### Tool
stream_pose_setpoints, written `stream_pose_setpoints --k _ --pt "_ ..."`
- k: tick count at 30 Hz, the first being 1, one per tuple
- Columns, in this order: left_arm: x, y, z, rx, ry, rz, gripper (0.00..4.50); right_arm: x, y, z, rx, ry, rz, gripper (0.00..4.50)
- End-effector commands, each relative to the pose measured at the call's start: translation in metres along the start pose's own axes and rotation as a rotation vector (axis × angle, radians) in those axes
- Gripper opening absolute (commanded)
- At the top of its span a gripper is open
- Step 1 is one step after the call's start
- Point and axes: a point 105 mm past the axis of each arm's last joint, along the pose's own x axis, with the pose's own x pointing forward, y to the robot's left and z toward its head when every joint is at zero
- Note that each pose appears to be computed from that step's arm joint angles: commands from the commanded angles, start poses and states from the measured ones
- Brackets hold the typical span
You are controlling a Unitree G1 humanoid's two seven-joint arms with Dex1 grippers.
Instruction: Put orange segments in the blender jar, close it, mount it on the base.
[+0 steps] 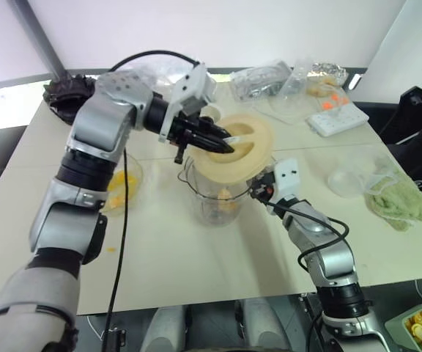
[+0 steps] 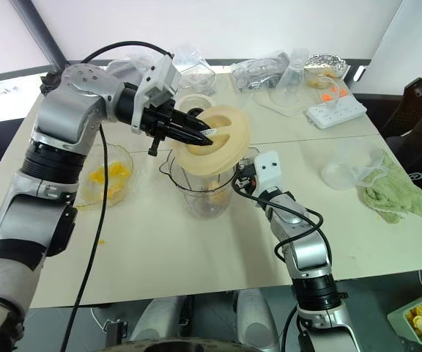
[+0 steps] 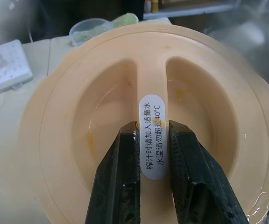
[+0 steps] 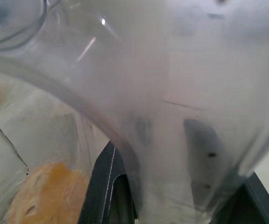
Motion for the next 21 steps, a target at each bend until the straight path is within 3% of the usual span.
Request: stream_pose_setpoints --k 1,13,21 --pt "-0.003 0.001 -0.001 0.044 0.049 0.030 0.27 0.001 -0.001 0.014 -0.015 -0.058 -0.009 0.95" --pt "-0.001 0.001 -0.038 0.025 0.181 0.036 0.27 0.000 -0.008 0.016 -0.023 -0.068 -0.026 0.95" --pt "0.001 -0.011 -0.053 -0.084 0.198 -0.019 0.27 -0.002 -0.011 0.016 -0.027 -0.069 -0.036 0.95"
